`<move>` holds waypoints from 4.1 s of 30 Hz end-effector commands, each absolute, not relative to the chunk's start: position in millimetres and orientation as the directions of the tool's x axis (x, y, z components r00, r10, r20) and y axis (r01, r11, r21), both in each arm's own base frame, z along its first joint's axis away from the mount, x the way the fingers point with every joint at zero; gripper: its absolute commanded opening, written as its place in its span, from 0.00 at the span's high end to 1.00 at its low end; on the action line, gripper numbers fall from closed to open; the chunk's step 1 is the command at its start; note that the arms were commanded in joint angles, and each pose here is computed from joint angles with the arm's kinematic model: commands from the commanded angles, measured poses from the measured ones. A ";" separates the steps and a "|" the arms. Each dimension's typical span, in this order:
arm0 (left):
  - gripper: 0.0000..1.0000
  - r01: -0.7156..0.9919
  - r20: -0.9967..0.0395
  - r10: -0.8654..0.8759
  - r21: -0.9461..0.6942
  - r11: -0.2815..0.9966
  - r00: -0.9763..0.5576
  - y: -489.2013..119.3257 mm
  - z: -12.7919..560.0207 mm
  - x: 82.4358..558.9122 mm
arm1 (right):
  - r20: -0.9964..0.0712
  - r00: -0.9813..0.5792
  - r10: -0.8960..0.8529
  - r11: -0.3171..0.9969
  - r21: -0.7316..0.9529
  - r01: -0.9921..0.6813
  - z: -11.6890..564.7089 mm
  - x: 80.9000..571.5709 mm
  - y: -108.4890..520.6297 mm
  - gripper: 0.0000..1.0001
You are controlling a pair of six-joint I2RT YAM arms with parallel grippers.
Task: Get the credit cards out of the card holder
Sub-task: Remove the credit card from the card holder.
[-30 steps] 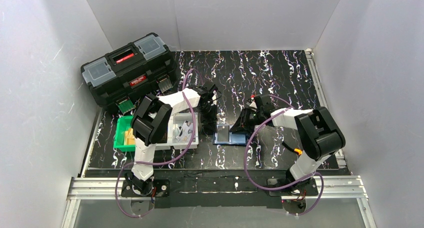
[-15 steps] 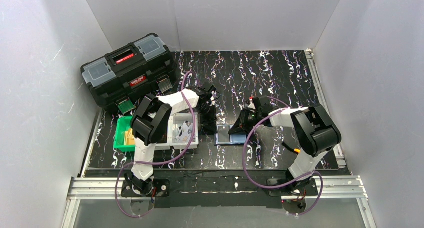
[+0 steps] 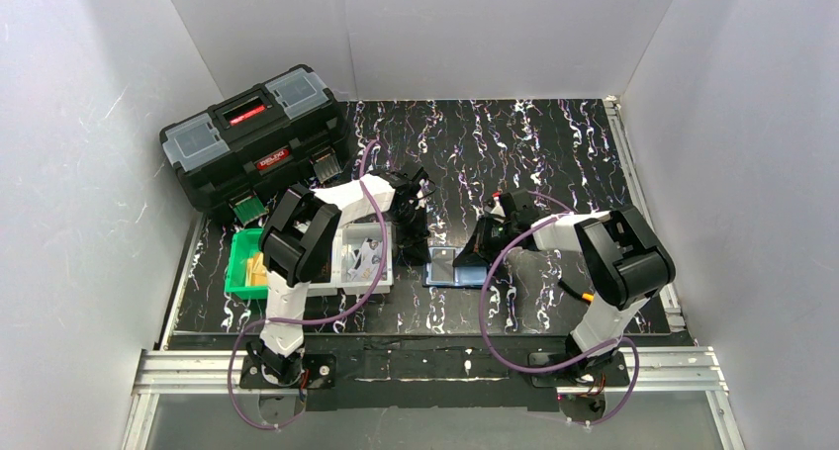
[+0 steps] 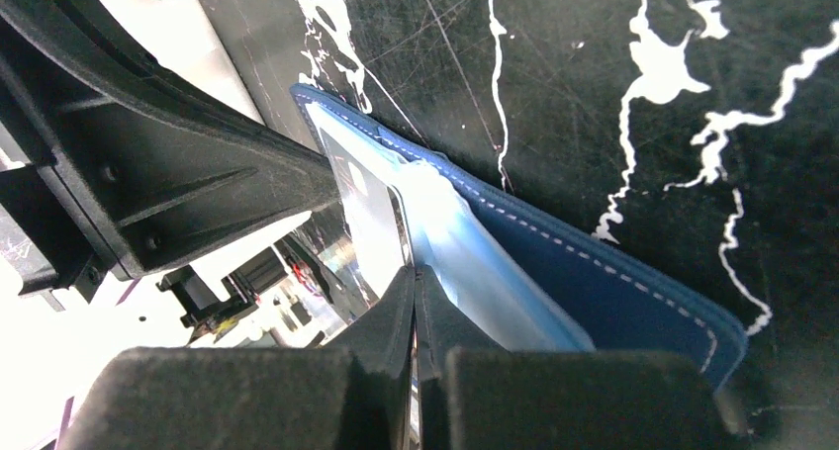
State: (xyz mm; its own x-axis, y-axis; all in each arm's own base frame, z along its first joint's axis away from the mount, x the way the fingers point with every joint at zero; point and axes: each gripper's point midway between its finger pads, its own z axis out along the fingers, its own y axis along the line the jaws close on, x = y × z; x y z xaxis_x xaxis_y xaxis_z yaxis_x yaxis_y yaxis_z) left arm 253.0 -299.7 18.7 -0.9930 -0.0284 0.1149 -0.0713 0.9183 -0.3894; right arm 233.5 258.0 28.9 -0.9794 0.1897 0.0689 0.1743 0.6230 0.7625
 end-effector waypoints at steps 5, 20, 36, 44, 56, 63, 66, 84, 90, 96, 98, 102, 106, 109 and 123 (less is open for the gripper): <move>1.00 -0.093 0.152 -0.079 -0.086 0.992 -0.985 -239.5 -51.3 236.5 | 0.009 -0.979 0.205 0.652 0.744 0.144 35.0 232.2 255.8 0.98; 1.00 -0.095 0.156 -0.080 -0.090 0.991 -0.985 -240.0 -52.1 238.3 | 0.003 -0.976 0.217 0.651 0.744 0.147 33.9 227.7 246.3 0.92; 1.00 -0.098 0.158 -0.080 -0.106 0.990 -0.984 -243.5 -51.6 239.4 | 0.009 -0.984 0.180 0.629 0.768 0.122 38.5 225.7 256.7 0.80; 1.00 -0.099 0.163 -0.080 -0.111 0.989 -0.983 -244.7 -52.3 239.4 | 0.020 -0.987 0.161 0.646 0.754 0.121 35.5 226.2 261.0 0.80; 1.00 -0.098 0.166 -0.077 -0.118 0.988 -0.983 -246.9 -52.9 238.9 | -0.021 -0.989 0.145 0.613 0.786 0.073 53.1 231.4 267.9 0.80; 1.00 -0.096 0.171 -0.076 -0.112 0.989 -0.982 -246.2 -55.7 237.5 | -0.044 -0.990 0.132 0.587 0.809 0.043 62.9 232.3 271.2 0.80; 1.00 -0.095 0.171 -0.074 -0.113 0.989 -0.982 -247.5 -56.0 237.1 | -0.036 -0.991 0.131 0.563 0.825 0.045 64.0 231.4 274.1 0.80; 1.00 -0.094 0.194 -0.076 -0.087 0.992 -0.978 -249.3 -65.1 224.3 | 0.073 -0.965 0.252 0.555 0.806 0.206 34.7 230.3 270.8 0.99; 1.00 -0.110 0.195 -0.097 -0.056 0.992 -0.976 -239.1 -71.0 228.1 | 0.056 -0.960 0.274 0.601 0.770 0.216 32.9 222.3 259.2 0.99; 1.00 -0.118 0.196 -0.107 -0.049 0.992 -0.975 -235.3 -72.4 231.6 | 0.048 -0.959 0.280 0.639 0.736 0.224 30.0 215.3 250.0 0.99; 1.00 -0.120 0.195 -0.109 -0.044 0.992 -0.975 -234.1 -72.9 232.4 | 0.043 -0.959 0.281 0.649 0.728 0.223 29.0 213.7 247.5 0.99; 1.00 -0.121 0.196 -0.111 -0.038 0.992 -0.974 -232.1 -73.0 232.1 | 0.030 -0.959 0.281 0.682 0.697 0.221 26.0 209.8 239.6 0.99; 1.00 -0.123 0.195 -0.113 -0.038 0.992 -0.974 -232.1 -72.5 232.1 | 0.029 -0.965 0.260 0.677 0.707 0.204 25.6 206.4 239.2 0.99; 1.00 -0.124 0.196 -0.114 -0.039 0.992 -0.974 -232.6 -72.8 232.4 | 0.037 -0.971 0.235 0.655 0.732 0.187 26.1 207.4 245.4 0.83; 1.00 -0.133 0.204 -0.121 -0.045 0.990 -0.971 -233.2 -73.7 229.9 | 0.084 -0.975 0.204 0.638 0.744 0.198 19.5 215.2 256.2 0.74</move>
